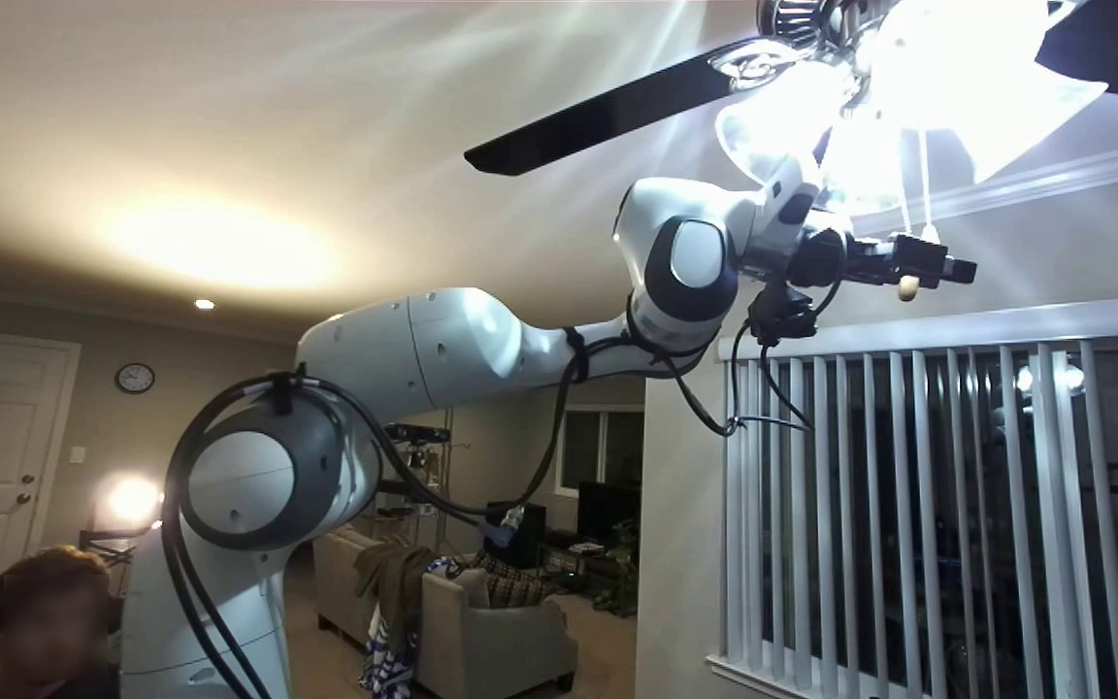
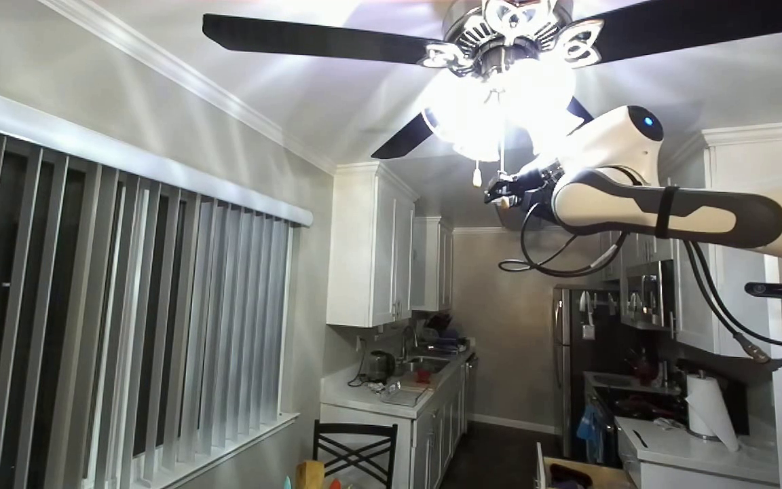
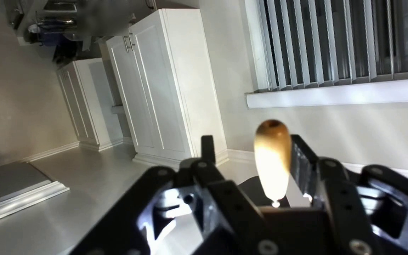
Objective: Turn on the light
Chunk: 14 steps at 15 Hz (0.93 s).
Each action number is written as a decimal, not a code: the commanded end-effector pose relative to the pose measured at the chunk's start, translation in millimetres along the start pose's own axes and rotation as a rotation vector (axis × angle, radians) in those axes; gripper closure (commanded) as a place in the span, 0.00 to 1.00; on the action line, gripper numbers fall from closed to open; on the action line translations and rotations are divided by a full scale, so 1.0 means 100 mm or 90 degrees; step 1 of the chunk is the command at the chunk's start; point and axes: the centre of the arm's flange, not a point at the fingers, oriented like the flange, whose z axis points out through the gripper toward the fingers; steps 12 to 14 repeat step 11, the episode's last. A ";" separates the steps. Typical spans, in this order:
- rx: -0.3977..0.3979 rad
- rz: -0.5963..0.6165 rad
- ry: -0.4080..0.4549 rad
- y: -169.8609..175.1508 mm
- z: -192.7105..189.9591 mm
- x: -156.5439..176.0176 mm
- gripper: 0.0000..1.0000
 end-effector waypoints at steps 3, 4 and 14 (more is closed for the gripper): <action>-0.014 -0.006 -0.033 0.08 -0.08 -0.19 0.02; -0.017 -0.005 -0.034 0.08 -0.07 -0.21 0.01; -0.010 -0.001 -0.022 0.05 0.04 -0.11 0.00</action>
